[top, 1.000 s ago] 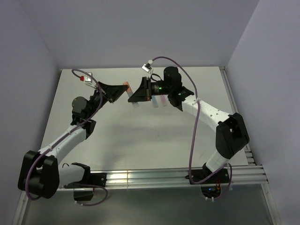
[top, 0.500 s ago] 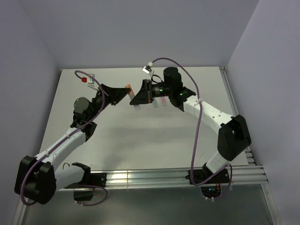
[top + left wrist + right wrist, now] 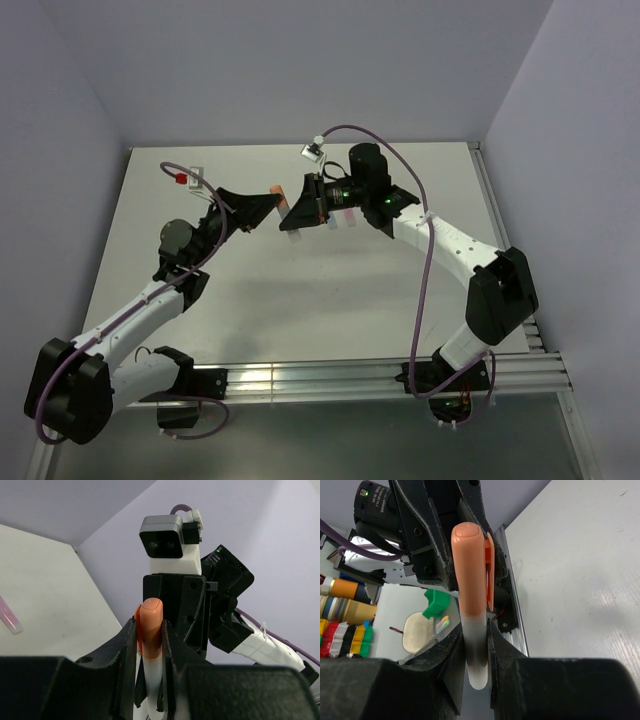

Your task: Insert the pens into the pen caps

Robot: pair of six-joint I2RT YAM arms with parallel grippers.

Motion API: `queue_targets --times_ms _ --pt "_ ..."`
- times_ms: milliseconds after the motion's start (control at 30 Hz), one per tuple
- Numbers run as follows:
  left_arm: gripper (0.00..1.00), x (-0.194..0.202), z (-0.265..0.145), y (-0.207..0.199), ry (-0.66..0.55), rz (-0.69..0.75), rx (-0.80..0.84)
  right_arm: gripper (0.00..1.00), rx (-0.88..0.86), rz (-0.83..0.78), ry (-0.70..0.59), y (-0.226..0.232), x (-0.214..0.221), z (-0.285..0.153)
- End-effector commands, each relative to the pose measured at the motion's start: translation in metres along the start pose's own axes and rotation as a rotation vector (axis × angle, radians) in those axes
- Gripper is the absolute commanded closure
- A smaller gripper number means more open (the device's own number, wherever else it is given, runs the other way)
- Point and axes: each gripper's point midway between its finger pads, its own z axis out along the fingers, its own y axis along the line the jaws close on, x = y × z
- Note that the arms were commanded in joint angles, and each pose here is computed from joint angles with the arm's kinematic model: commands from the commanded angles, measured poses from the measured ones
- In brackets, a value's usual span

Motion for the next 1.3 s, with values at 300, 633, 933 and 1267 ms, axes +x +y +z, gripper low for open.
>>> queue_targets --times_ms 300,633,933,1267 --pt "1.00 0.117 -0.047 -0.050 0.486 -0.039 0.231 1.00 0.116 -0.176 -0.322 0.006 -0.089 -0.018" --pt "1.00 0.119 -0.054 -0.047 0.485 -0.040 0.204 1.00 0.128 -0.171 -0.343 0.002 -0.096 -0.026" --pt "1.00 0.114 -0.056 -0.048 0.466 -0.017 0.177 1.00 0.135 -0.159 -0.332 -0.002 -0.095 -0.027" --pt "1.00 0.118 -0.059 -0.049 0.469 -0.037 0.182 1.00 0.132 -0.168 -0.333 0.000 -0.095 -0.028"
